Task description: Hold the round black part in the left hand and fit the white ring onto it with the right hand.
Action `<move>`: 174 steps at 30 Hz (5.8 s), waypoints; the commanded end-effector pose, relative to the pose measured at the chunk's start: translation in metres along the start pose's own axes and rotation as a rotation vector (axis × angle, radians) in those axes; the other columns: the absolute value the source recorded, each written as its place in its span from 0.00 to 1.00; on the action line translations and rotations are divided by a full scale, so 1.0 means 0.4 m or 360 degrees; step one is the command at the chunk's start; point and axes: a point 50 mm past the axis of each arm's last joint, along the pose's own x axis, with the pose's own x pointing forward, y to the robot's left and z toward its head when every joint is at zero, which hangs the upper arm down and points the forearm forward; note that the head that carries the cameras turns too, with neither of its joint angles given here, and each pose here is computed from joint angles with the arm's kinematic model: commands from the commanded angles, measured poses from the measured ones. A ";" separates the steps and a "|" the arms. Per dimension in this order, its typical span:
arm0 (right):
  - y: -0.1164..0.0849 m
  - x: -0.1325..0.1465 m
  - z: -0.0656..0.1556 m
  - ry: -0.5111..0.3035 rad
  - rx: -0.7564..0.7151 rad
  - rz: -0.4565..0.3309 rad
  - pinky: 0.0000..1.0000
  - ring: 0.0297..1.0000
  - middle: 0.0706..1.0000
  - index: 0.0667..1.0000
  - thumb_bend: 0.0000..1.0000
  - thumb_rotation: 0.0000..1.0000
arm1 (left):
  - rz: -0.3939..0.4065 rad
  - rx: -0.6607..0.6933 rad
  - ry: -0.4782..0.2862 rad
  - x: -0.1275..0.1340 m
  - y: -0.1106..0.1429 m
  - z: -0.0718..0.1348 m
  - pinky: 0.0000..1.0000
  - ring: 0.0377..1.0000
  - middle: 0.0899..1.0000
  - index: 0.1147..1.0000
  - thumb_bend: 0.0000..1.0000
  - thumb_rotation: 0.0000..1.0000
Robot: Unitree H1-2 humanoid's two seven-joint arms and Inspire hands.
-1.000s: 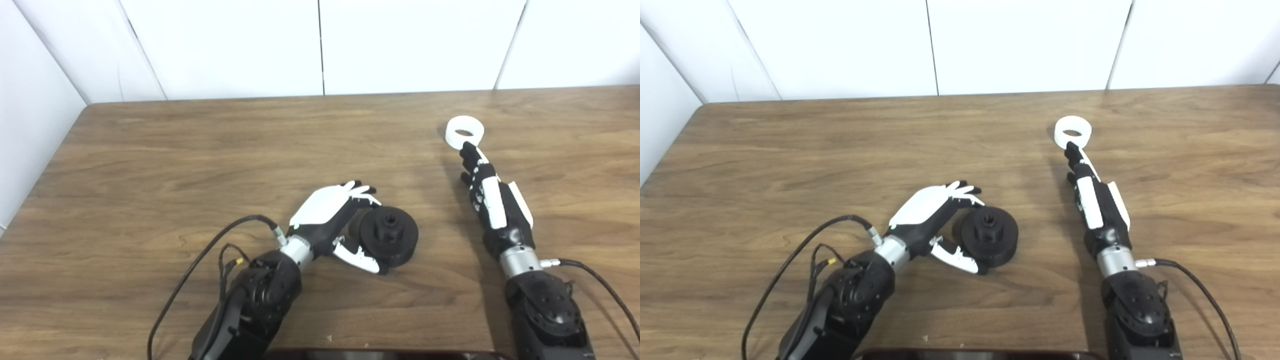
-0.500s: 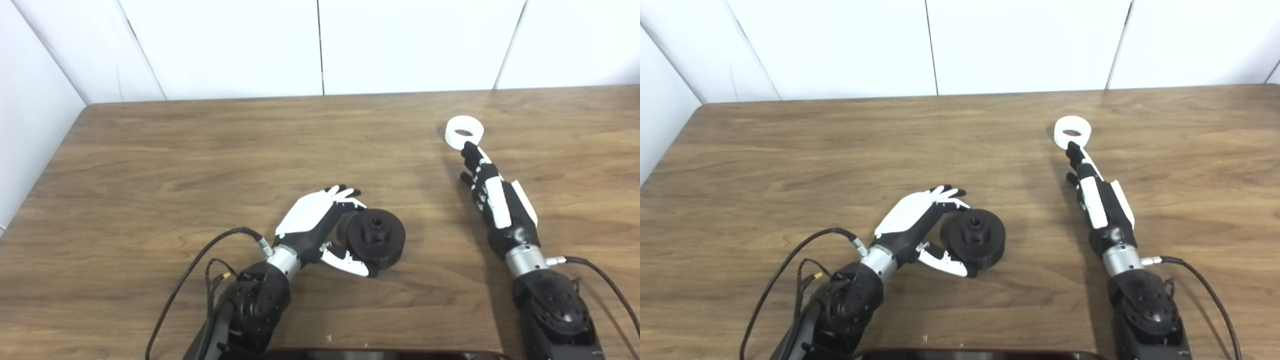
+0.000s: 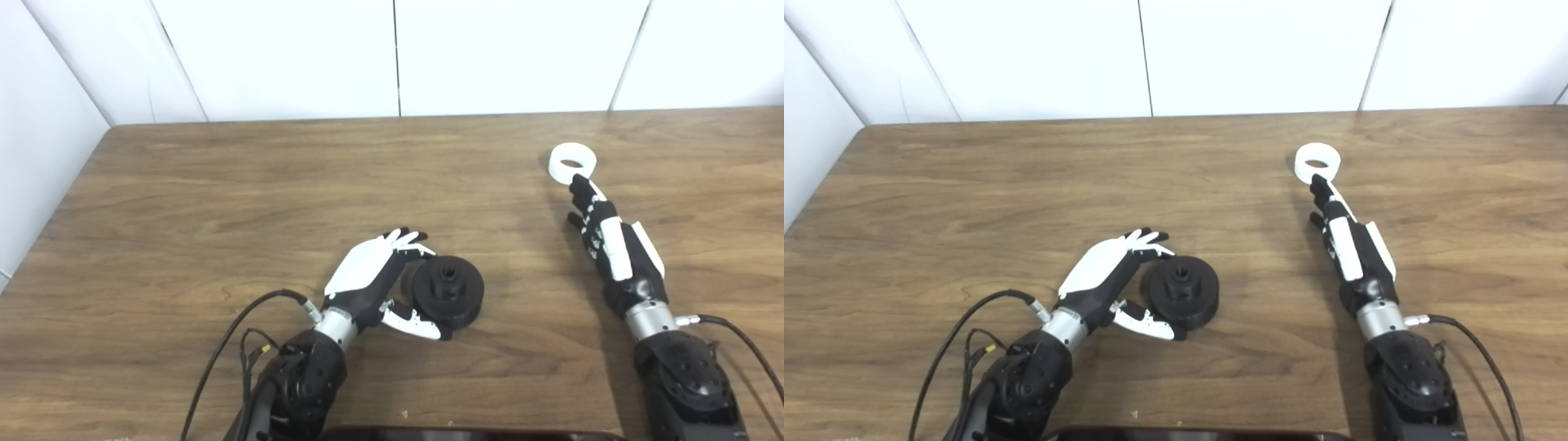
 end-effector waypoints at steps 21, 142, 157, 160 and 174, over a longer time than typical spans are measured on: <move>-0.248 0.328 0.189 -0.0171 -0.1168 -0.0285 0.91 0.97 0.91 0.73 0.87 0.36 | 0.0040 0.0042 0.0049 -0.010 0.010 -0.023 1.00 1.00 0.94 0.59 0.83 0.23; -0.175 0.493 0.173 -0.0007 -0.1418 0.0099 1.00 1.00 0.91 0.53 0.70 0.24 | 0.0032 0.0031 0.0042 -0.001 -0.006 -0.023 1.00 1.00 0.94 0.59 0.85 0.26; -0.176 0.485 0.192 -0.0047 -0.1369 0.0079 0.98 0.99 0.88 0.45 0.52 0.15 | 0.0036 0.0035 0.0040 0.000 -0.007 -0.022 1.00 1.00 0.94 0.59 0.85 0.25; -0.176 0.476 0.203 -0.0053 -0.1386 0.0070 0.97 0.99 0.88 0.45 0.52 0.15 | 0.0029 0.0038 0.0043 0.000 -0.007 -0.023 1.00 1.00 0.94 0.59 0.85 0.26; -0.168 0.410 0.266 -0.0199 -0.1218 0.0085 1.00 1.00 0.88 0.45 0.52 0.15 | 0.0022 0.0044 0.0048 0.000 -0.005 -0.027 1.00 1.00 0.94 0.59 0.85 0.25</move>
